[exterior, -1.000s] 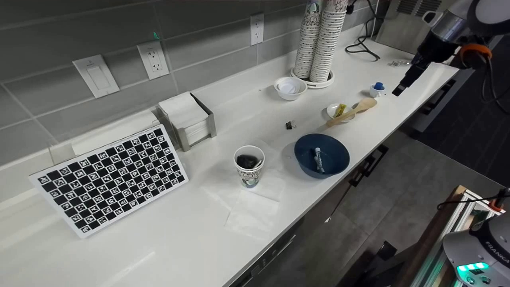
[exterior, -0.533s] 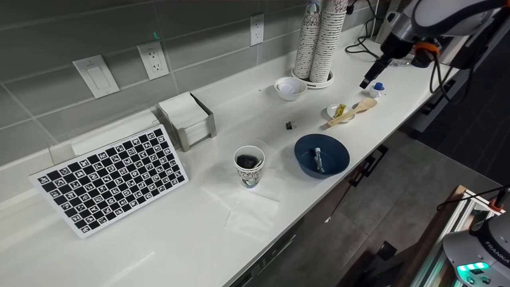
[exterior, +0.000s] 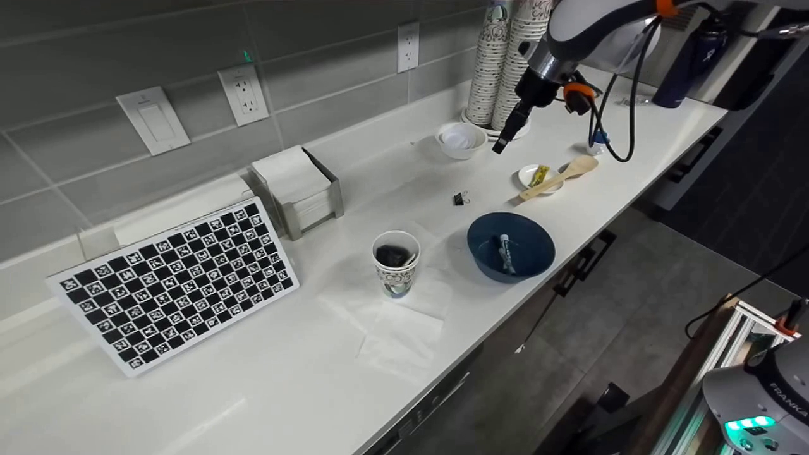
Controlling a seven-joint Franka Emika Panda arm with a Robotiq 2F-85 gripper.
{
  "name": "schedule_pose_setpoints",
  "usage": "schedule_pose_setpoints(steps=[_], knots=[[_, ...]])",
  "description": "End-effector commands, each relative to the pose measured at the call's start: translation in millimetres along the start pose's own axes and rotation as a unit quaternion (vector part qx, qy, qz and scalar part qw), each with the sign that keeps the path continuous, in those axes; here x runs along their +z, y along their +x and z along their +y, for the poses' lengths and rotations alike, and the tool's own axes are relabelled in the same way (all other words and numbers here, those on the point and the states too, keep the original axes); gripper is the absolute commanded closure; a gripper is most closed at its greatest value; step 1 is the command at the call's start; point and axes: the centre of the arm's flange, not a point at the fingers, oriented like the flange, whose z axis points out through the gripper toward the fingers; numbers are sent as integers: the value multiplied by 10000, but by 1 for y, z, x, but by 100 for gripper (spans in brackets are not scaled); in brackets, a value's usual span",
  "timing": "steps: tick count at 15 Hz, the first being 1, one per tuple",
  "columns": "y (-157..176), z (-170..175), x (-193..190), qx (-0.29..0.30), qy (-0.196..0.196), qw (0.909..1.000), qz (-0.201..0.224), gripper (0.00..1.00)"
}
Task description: Put the clip on the white plate
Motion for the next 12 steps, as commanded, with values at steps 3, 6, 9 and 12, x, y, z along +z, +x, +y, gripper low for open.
schedule_pose_setpoints(steps=[3, 6, 9, 12], knots=[[8, 5, 6, 223, 147, 9996, -50, 0], [13, 3, 29, 1170, 303, 9917, -429, 0], [11, 1, 56, 1831, 758, 9779, -662, 0], [6, 22, 82, 2560, 841, 9618, -475, 0]])
